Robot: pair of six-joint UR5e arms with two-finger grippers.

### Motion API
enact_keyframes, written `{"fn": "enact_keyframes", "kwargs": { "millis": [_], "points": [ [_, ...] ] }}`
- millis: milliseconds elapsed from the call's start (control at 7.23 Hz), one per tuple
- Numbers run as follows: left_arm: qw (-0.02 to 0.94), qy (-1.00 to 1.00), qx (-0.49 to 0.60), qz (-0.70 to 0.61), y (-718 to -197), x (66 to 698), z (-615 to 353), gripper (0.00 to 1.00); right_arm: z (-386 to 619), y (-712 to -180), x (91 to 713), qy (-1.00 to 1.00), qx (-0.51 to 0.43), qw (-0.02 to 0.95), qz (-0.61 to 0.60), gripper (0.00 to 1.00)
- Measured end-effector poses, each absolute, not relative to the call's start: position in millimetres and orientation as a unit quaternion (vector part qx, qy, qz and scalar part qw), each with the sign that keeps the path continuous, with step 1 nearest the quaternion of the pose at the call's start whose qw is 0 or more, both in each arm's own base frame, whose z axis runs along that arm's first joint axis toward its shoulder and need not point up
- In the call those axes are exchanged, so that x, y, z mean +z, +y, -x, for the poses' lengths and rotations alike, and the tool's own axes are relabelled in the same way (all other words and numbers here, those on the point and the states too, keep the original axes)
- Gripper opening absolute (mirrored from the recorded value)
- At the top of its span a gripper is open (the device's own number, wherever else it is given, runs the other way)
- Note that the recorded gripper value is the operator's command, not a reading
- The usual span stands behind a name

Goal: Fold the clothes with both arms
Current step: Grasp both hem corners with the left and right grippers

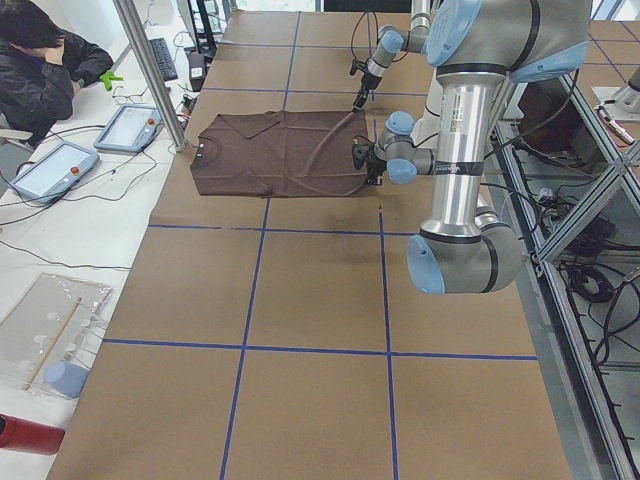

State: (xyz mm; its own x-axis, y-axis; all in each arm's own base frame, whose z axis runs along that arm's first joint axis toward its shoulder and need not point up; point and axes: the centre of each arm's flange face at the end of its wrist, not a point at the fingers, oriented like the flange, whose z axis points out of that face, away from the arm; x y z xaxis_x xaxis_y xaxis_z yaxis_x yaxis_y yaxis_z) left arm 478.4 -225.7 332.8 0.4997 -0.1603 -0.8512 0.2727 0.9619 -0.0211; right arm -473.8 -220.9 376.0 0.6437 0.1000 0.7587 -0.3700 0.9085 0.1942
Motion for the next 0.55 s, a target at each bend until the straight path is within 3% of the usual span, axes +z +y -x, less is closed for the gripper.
{"fn": "enact_keyframes", "kwargs": {
  "millis": [276, 415, 553],
  "points": [
    [0.864, 0.483, -0.125, -0.059, -225.8, 333.5, -478.6, 0.0, 475.3, -212.6, 380.9, -0.397, 0.124, 0.894, -0.168, 0.55],
    [0.864, 0.483, -0.125, -0.059, -225.9, 333.6, -478.6, 0.0, 475.9, -209.9, 382.2, -0.396, 0.122, 0.895, -0.167, 0.42],
    [0.864, 0.483, -0.126, -0.059, -226.0, 333.6, -478.6, 0.0, 476.5, -208.1, 382.5, -0.396, 0.123, 0.895, -0.165, 0.17]
  ]
}}
